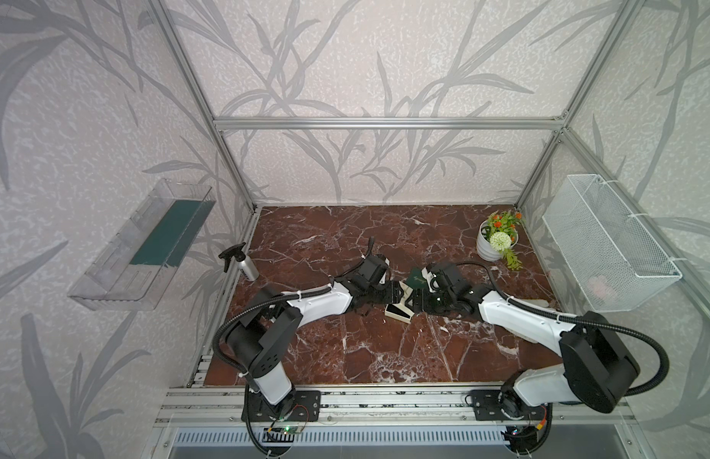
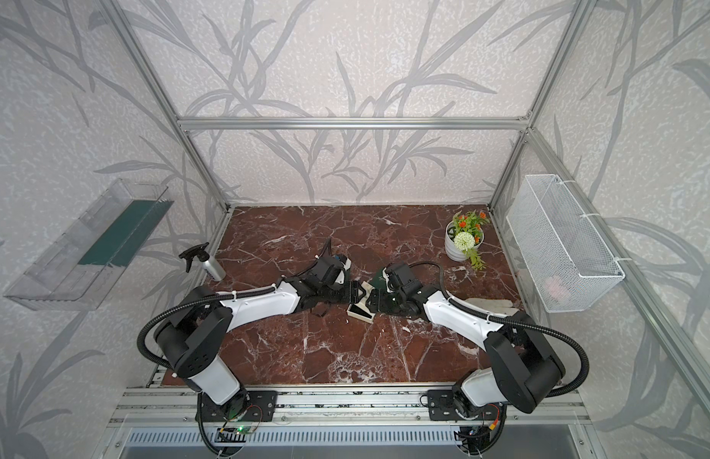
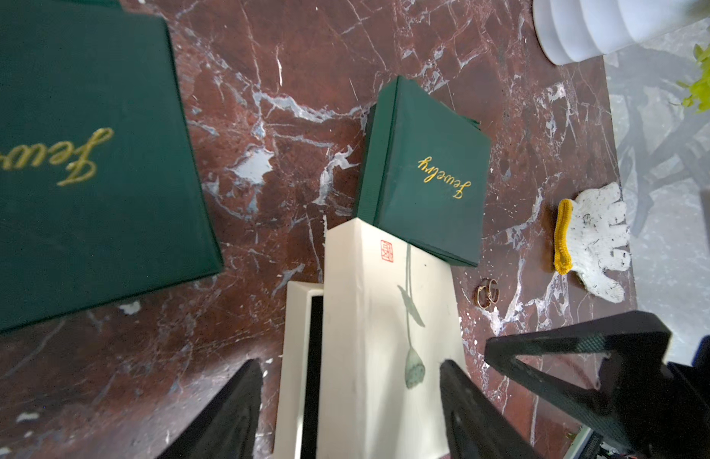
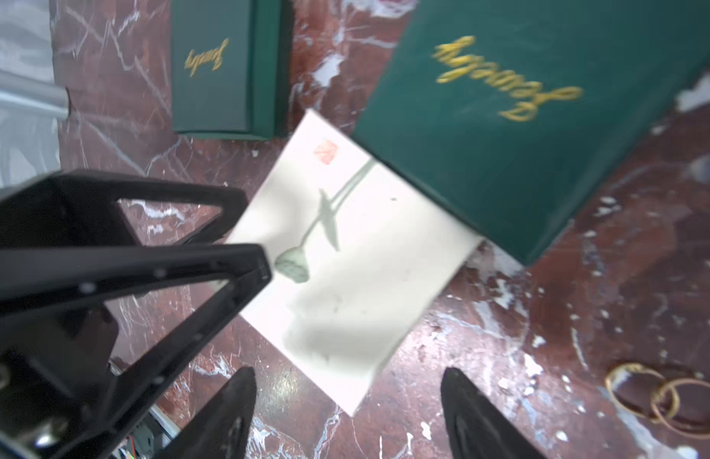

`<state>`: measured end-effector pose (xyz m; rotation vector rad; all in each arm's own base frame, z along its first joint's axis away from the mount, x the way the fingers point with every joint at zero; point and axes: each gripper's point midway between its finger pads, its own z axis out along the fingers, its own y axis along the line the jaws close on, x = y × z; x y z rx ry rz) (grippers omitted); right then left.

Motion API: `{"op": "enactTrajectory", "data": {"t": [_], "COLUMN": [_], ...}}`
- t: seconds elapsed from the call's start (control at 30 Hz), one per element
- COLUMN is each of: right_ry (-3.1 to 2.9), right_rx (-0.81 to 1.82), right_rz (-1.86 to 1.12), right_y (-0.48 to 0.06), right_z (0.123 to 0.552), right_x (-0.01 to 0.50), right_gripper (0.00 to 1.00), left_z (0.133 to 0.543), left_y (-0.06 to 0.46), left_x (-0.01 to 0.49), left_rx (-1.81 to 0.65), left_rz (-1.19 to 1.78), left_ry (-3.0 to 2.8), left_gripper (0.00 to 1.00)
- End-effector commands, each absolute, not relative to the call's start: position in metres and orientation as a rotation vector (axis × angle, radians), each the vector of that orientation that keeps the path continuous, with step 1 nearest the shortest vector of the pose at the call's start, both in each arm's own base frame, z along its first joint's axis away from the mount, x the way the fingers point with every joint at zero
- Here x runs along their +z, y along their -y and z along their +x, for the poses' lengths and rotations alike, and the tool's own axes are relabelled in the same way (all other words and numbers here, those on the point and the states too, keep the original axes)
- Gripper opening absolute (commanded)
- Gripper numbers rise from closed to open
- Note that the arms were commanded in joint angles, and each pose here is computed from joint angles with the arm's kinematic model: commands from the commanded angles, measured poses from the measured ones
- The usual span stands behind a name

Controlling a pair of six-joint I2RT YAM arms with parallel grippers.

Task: Take the rings out of the lift-off lid box
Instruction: Adjust the lid on the jewelry box.

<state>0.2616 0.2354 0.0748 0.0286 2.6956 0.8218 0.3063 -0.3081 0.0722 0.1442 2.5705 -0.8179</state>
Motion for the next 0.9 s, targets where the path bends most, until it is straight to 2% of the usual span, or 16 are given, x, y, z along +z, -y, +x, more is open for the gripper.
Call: {"op": "enactTrajectory", "data": {"t": [0.0, 0.23, 0.47, 0.87], "right_ry": [-2.633, -2.630, -2.644, -2.675], "right_rx": [0.935, 0.974, 0.991, 0.930], "right_rz": [0.114, 0.190, 0.202, 0.139], "right_y": [-0.239, -0.237, -0.243, -0.249], "right_z": [0.269, 0.274, 0.278, 0.277], "right_x": [0.087, 0.076, 0.067, 0.063], "right_gripper": [0.71, 0.71, 0.66, 0.65], "left_z": [0.307, 0.303, 0.298, 0.291], "left_y": [0.313, 0.309, 0.302, 0.294], "left_x": [0.078, 0.073, 0.070, 0.065], "left_rx": [-0.831, -0.819, -0.791, -0.766], "left_rz": [0.148, 0.139, 0.135, 0.130], "left_ry": [-2.558, -2.572, -2.580, -2.595], "left_gripper": [0.66, 0.62, 0.59, 0.57]}}
